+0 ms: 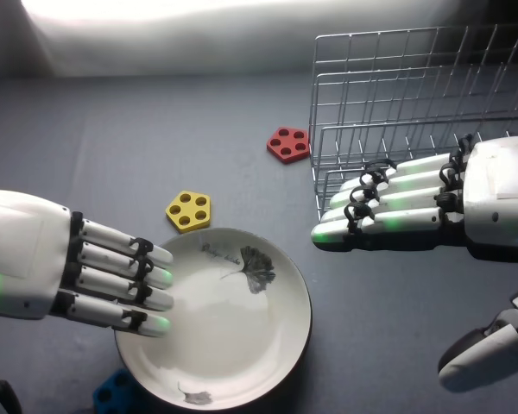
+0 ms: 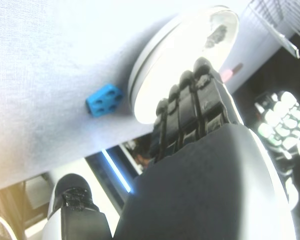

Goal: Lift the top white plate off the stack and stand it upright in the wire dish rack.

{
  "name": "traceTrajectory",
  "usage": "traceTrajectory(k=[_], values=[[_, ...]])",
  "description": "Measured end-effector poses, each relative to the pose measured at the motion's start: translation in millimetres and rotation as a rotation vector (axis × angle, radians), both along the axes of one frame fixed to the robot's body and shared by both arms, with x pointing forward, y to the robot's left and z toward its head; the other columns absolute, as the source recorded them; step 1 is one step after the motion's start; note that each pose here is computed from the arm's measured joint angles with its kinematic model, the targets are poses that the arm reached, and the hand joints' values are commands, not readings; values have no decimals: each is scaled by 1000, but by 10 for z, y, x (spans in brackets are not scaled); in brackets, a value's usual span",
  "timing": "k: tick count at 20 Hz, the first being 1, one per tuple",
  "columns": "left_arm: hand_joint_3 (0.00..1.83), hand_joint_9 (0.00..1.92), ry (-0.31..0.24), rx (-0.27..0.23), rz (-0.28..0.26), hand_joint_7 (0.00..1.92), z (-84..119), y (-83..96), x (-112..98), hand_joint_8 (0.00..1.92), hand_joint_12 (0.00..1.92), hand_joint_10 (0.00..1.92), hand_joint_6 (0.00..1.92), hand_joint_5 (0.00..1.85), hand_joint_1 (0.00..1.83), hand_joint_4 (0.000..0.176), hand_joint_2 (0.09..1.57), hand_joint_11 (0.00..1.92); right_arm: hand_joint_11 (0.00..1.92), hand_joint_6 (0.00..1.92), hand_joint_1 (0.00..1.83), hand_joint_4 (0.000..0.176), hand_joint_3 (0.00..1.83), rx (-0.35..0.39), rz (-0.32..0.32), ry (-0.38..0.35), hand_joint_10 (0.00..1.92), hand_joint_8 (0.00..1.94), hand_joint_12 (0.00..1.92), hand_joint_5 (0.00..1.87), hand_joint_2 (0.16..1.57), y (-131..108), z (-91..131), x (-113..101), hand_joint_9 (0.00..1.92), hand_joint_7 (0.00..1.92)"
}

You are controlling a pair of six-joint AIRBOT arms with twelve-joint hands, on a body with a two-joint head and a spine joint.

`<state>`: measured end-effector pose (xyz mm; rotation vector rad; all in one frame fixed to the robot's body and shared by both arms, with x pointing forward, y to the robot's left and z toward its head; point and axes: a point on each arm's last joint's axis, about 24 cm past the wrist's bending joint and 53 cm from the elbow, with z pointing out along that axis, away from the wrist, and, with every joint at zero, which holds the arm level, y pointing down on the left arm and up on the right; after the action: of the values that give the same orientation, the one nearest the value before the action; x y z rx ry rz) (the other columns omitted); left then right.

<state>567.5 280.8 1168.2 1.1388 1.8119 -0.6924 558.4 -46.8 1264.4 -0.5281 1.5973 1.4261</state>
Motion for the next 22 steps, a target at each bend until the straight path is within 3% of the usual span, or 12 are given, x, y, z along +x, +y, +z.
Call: traceTrajectory(k=[5, 8, 12, 15, 22], values=[[0, 100, 10, 22, -4, 101, -84, 2, -8, 3, 15, 5, 5, 82, 80, 0, 933, 134, 166, 0, 104, 0, 2, -2, -18, -2, 1, 0, 9, 112, 954, -56, 0, 70, 150, 136], [0, 82, 11, 10, -1, 91, -79, -23, 7, 7, 12, 7, 5, 69, 78, 0, 931, 127, 142, 3, 87, 0, 6, -2, -19, -8, 2, 3, 2, 84, 970, -56, 5, 71, 132, 118], [1, 75, 24, 28, 0, 82, -155, -15, 2, 0, 2, 0, 0, 61, 86, 0, 934, 107, 174, 6, 167, 0, 0, 7, -23, -2, 8, 6, 13, 114, 954, -61, 20, 80, 166, 150], [0, 112, 21, 37, 7, 119, -178, 4, 17, 11, 13, 11, 11, 96, 106, 0, 925, 134, 155, 6, 112, 0, 3, 15, -31, 1, 6, 6, 6, 96, 967, -87, 37, 110, 153, 138], [2, 82, 35, 44, 5, 93, -274, -25, 38, 0, 1, 1, 0, 65, 77, 0, 936, 100, 191, 13, 166, 0, 0, 34, -27, -7, 8, 9, 19, 150, 959, -128, 88, 128, 181, 173]])
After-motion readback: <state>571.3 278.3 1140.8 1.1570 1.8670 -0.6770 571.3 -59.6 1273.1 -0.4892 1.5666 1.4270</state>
